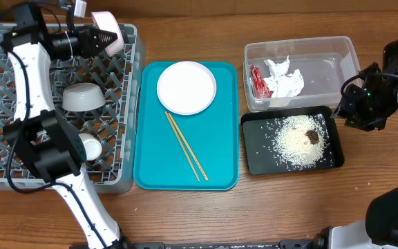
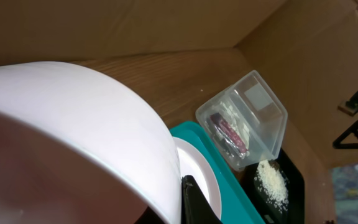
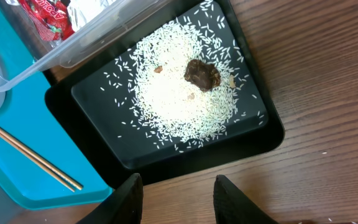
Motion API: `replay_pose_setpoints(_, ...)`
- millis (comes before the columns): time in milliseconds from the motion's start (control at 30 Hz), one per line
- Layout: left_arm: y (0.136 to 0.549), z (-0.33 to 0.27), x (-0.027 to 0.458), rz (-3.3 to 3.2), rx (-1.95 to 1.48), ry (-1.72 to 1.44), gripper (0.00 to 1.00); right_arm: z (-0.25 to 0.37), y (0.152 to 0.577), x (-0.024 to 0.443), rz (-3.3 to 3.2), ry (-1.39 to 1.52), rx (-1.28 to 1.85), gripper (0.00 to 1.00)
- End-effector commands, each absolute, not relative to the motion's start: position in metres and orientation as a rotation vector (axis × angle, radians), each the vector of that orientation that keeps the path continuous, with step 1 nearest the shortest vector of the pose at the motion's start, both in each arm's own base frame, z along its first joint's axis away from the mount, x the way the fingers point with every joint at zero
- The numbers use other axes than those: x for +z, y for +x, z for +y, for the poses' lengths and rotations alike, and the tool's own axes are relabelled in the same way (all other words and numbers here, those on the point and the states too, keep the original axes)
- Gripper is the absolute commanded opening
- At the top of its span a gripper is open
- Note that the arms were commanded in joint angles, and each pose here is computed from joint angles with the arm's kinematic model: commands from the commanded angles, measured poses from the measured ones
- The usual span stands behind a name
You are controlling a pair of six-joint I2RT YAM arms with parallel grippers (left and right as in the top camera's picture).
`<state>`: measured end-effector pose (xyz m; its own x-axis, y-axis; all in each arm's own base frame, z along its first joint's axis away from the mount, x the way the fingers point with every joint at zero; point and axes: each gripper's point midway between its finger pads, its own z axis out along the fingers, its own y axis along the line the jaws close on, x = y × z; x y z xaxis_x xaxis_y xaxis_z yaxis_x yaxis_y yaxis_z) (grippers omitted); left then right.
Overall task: Sort waste into correct bins and load items into the dishwasher
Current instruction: 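Carry the pink bowl into the dish rack and release it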
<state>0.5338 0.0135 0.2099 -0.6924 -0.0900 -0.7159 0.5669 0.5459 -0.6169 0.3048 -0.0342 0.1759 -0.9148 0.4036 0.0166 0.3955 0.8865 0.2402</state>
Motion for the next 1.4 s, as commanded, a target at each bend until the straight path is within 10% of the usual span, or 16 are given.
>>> replay_pose_setpoints(0, 0.536, 0.020, 0.192, 2.018, -1.265, 0.354, 0.04, -0.032, 0.305, 0.184, 2.994, 0.626, 0.380, 0.39)
replay_pose_setpoints(467, 0.527, 0.077, 0.157, 2.108, -1.259, 0.134, 0.08, -0.032, 0.303, 0.184, 3.001, 0.629, 0.381, 0.38)
replay_pose_setpoints(967, 0.501, 0.128, 0.148, 2.186, -1.245, -0.086, 0.97, -0.031, 0.301, 0.184, 3.008, 0.632, 0.383, 0.38)
replay_pose_setpoints(1367, 0.472, 0.146, 0.194, 2.319, -1.015, -0.142, 1.00, -0.032, 0.297, 0.183, 3.023, 0.637, 0.373, 0.48)
